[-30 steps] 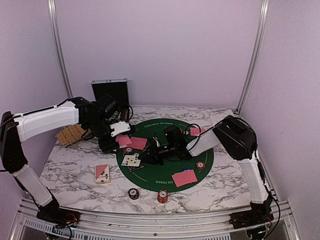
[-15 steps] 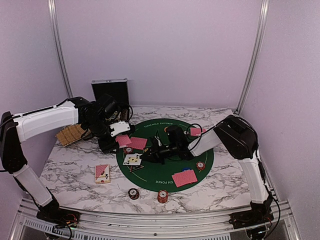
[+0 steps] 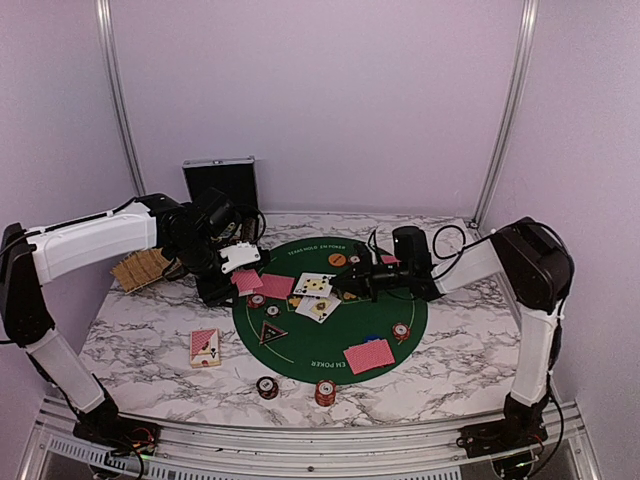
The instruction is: Distribute texas hold em gaming equipment
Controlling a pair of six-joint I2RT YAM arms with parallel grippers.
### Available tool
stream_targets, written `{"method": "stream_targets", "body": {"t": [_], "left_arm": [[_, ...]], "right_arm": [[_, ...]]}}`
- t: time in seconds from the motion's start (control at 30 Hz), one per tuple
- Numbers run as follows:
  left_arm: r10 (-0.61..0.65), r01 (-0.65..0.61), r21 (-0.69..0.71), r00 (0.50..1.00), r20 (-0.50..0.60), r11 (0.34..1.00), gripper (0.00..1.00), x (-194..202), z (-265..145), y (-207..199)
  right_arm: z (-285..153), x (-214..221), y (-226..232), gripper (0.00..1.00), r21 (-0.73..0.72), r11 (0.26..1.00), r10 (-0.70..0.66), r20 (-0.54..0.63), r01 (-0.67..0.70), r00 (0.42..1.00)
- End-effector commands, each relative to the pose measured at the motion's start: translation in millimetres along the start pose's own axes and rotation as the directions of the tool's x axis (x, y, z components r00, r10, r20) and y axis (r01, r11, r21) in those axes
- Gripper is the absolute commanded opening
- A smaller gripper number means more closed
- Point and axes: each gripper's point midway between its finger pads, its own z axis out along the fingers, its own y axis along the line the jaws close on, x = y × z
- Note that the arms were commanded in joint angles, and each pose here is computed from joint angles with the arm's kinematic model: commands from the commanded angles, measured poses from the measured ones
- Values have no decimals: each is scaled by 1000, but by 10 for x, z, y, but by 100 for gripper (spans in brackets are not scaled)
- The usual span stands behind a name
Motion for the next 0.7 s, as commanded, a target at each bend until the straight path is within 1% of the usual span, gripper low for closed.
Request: {"method": "stream_targets", "body": {"t": [0.0,0.37,0.47,0.67], "left_arm": [[-14,14,-16,1000,23,1000,0,-4,-79,31],[-13,13,-15,1000,22,1000,0,-3,-73,30],[-14,14,-15,1000,23,1000,0,-3,-78,29],[-15,15,-13,1000,24,1000,0,-8,-76,28]], "right_arm": [[-232,-9,-307,0,69,997,21,-8,-21,1000],[-354,-88,-844,0,269,963,13,-53,2,999],[-374,-112,-975,0,339,941,15,-62,7,998],[-405,-171,-1154,0,435,900,9,-79,27,997]]}}
